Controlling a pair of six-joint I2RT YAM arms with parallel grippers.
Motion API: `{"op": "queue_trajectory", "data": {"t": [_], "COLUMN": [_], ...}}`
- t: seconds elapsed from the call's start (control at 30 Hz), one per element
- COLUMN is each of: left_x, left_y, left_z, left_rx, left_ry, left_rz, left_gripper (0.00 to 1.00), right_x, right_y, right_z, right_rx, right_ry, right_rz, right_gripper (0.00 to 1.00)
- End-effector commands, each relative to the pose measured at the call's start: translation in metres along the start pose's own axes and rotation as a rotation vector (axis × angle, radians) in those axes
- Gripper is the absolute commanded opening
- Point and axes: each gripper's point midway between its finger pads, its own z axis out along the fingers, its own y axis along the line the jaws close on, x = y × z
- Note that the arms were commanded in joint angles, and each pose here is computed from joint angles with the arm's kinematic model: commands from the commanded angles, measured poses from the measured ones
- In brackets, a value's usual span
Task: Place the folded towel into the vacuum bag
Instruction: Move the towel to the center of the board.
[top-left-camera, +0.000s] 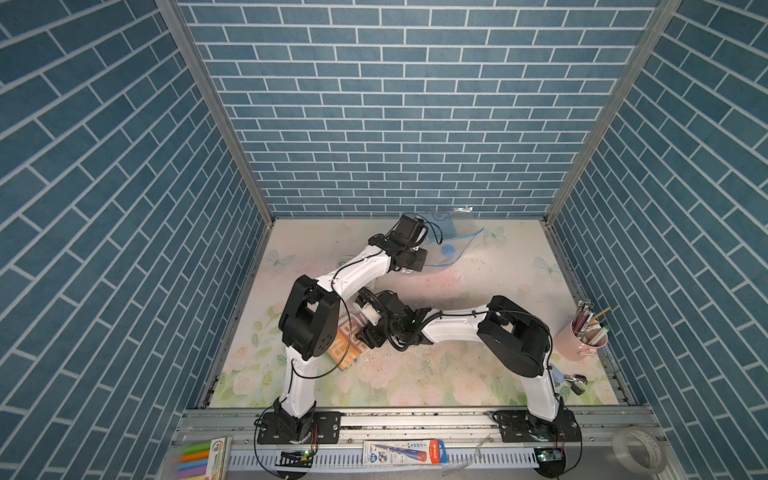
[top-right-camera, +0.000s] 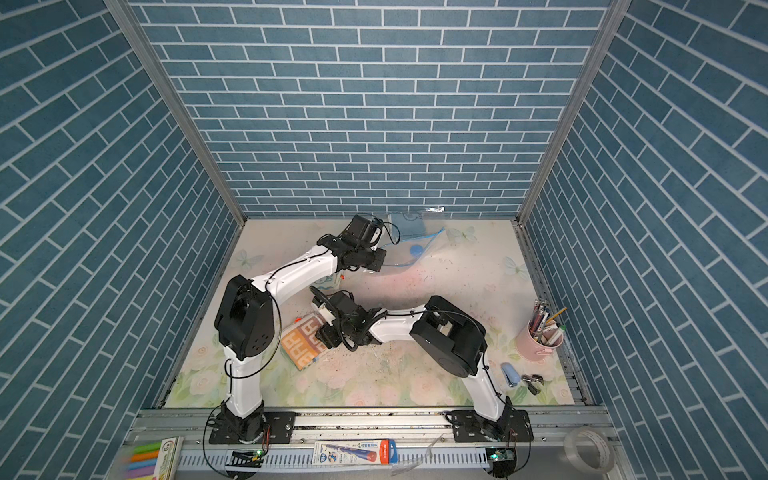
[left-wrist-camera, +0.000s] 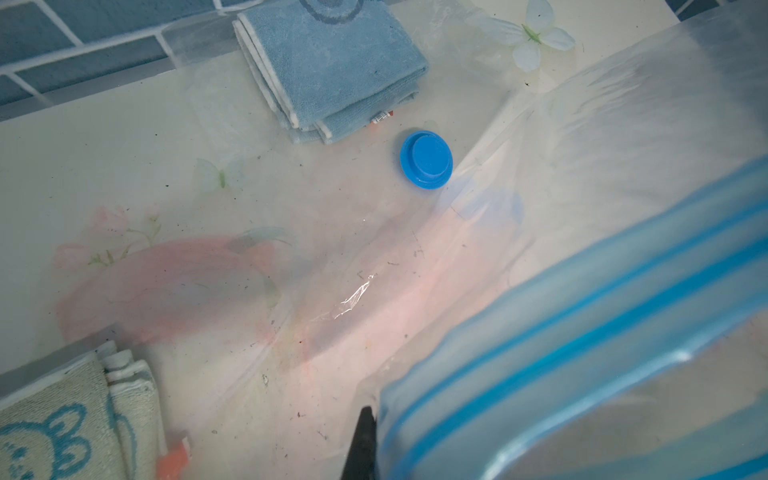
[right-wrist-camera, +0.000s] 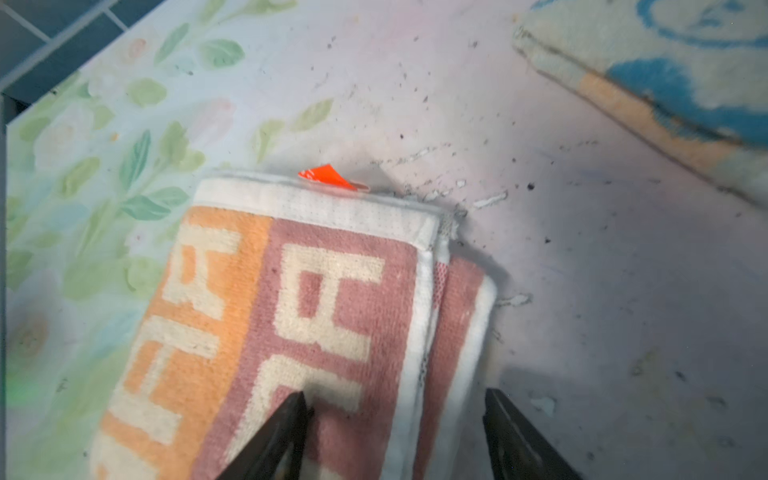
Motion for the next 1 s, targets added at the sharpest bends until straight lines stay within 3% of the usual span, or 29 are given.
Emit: {"op": "queue_trajectory", "data": {"t": [0.0,0.23,0.47,0.67,0.97], "left_x": [0.0,0.0,0.0,0.001,0.0], "left_y": [0.006,0.006,0.008,0.008,0.008], "left_z": [-0.002,-0.001,-0.002,-0.001,-0.005], "left_rx": [-0.014,-0.015,-0.024,-0.023,-0.027], "left_ry": [-0.003,-0.005,-0.006,-0.006,-0.014], "left_rz": [-0.009,-0.01,-0.008,-0.01,-0.01], "left_gripper": [0.0,0.0,0.0,0.0,0.0], "right_x": [0.018,0.035,0.044,0.061,0.088], "right_y": [-0.005,-0.012,-0.044,-0.067,-0.119], "right_z": [0.007,0.003,-0.02,-0.049,-0.109], "right_rx": [0.026,0.061,0.233,0.312,0.434], "right_ry": [0.072,0.111,0.083,0.073,0.021], "right_rz": [-0.061,-0.088,-0.067,0.001,0.237], "right_gripper": [0.7,0.7,0.7,0.7,0.7]}}
